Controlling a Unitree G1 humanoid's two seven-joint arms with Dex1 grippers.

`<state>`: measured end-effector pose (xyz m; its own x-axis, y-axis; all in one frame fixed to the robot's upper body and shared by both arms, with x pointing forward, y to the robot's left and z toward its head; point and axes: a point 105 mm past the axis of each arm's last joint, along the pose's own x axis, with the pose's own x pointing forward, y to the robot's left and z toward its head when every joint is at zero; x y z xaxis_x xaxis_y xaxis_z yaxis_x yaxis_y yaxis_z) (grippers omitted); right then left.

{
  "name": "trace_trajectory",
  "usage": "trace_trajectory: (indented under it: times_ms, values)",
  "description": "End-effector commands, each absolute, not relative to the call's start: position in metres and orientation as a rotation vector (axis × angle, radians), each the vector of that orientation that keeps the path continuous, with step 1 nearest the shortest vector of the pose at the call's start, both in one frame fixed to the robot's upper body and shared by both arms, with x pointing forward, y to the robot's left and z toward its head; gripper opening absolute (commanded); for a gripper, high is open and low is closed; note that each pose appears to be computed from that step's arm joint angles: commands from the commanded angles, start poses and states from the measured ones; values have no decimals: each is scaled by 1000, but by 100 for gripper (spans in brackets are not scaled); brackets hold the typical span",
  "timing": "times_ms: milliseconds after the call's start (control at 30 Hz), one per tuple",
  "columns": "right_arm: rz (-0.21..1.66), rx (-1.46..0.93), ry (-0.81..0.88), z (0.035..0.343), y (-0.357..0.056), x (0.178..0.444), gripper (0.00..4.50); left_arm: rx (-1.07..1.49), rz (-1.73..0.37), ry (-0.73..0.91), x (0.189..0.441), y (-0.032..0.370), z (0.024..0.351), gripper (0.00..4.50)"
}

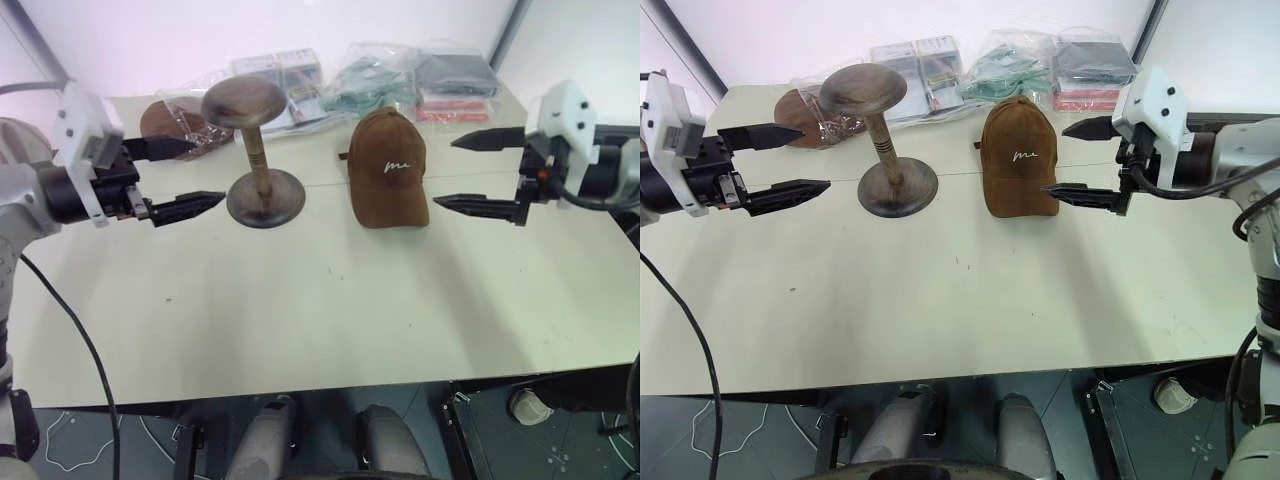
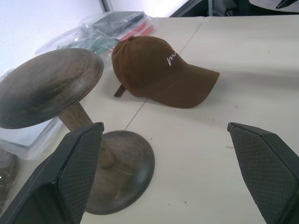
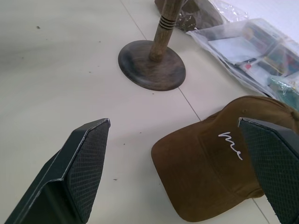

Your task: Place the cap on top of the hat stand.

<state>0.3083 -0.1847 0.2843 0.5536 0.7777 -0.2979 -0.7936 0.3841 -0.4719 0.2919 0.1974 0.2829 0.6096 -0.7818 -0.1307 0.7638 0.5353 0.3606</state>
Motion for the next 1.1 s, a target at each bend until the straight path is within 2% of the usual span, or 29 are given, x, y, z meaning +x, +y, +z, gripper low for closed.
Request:
trace_trajectory:
  times_ms: [33,933,1000,1100]
  values:
    - [992,-646,-16,297,-184,306,450,449,-911,-104,285,198,298,447]
    - [979,-646,-1,290,-181,304,450,443,-918,-103,285,196,296,447]
    - [936,-693,24,280,-184,309,450,440,-920,-101,285,194,294,447]
    - [868,-820,103,243,-190,316,450,431,-925,-93,284,191,289,447]
